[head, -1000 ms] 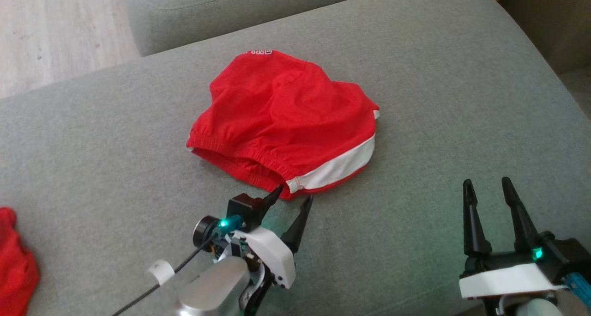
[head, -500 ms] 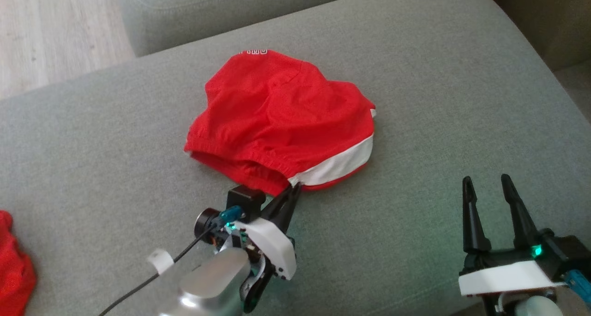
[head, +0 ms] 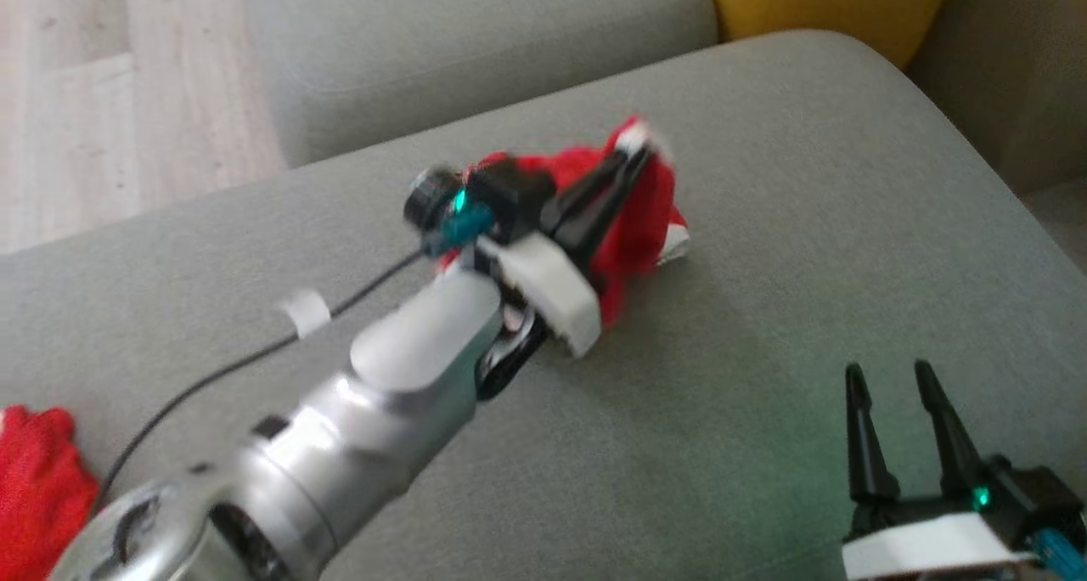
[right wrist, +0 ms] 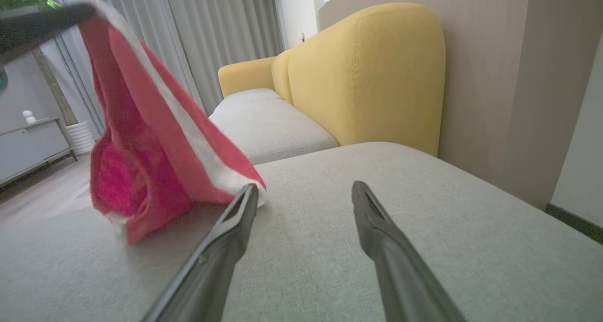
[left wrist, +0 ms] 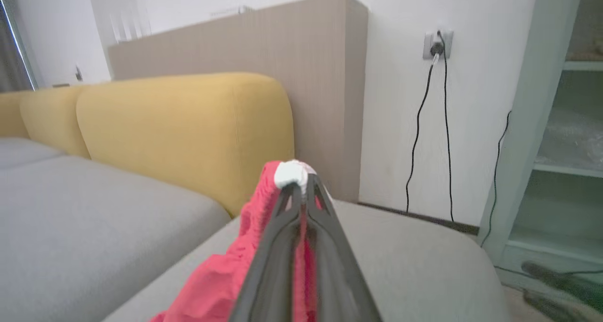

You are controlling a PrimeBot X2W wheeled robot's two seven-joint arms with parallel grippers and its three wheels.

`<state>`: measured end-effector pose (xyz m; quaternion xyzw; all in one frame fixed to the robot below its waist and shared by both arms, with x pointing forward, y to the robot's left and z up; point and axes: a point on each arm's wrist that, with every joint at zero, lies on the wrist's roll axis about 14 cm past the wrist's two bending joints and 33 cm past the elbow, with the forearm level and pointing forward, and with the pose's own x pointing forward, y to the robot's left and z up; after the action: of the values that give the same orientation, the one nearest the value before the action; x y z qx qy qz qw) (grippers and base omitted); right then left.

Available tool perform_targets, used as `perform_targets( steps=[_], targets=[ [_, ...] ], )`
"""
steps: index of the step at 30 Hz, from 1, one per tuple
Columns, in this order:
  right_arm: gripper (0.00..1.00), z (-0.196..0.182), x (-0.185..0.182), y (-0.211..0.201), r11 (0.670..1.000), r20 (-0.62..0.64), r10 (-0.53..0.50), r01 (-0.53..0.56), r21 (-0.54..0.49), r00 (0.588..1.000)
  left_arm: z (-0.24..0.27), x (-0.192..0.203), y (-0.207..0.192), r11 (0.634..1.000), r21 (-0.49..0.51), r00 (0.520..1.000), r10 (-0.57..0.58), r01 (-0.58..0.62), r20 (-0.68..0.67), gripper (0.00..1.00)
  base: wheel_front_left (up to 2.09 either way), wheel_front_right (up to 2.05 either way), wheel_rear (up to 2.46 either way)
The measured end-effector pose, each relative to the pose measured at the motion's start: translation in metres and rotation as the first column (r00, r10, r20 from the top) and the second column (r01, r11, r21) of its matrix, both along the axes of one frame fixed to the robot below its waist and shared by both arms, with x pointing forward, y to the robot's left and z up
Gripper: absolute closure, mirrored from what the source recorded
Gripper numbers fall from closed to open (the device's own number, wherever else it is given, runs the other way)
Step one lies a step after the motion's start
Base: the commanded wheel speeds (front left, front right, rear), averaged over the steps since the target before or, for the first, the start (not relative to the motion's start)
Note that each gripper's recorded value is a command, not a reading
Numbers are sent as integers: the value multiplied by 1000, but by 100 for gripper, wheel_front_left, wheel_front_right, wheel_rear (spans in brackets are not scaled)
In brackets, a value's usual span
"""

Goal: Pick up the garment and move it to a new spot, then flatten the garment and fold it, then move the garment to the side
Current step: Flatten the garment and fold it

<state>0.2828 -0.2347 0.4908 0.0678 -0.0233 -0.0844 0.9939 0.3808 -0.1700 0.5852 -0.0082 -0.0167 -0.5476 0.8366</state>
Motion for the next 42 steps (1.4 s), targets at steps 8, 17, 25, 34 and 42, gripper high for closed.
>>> perform_targets(
  steps=[8, 17, 25, 34, 42],
  targets=[
    [0, 1, 11, 20, 997, 9, 77, -77, 12, 997, 24, 36, 71, 984, -28, 983, 178, -177, 35, 100, 0, 0, 0],
    [0, -26, 29, 67, 972, -74, 235, -232, 47, 969, -80, 37, 189, 890, 165, 887, 446, -425, -119, 100, 0, 0, 0],
    [0, -87, 40, 95, 940, -281, 335, -338, 41, 899, -86, 46, 221, 849, 183, 853, 515, -495, -85, 100, 0, 0, 0],
    [0, -110, 82, 122, 882, -376, 429, -471, -24, 821, -91, 58, 231, 832, 189, 836, 543, -522, -81, 100, 0, 0, 0],
    [23, -127, 85, 142, 843, -429, 483, -538, -6, 763, -89, 67, 234, 825, 176, 827, 556, -537, -83, 100, 0, 0, 0]
  ],
)
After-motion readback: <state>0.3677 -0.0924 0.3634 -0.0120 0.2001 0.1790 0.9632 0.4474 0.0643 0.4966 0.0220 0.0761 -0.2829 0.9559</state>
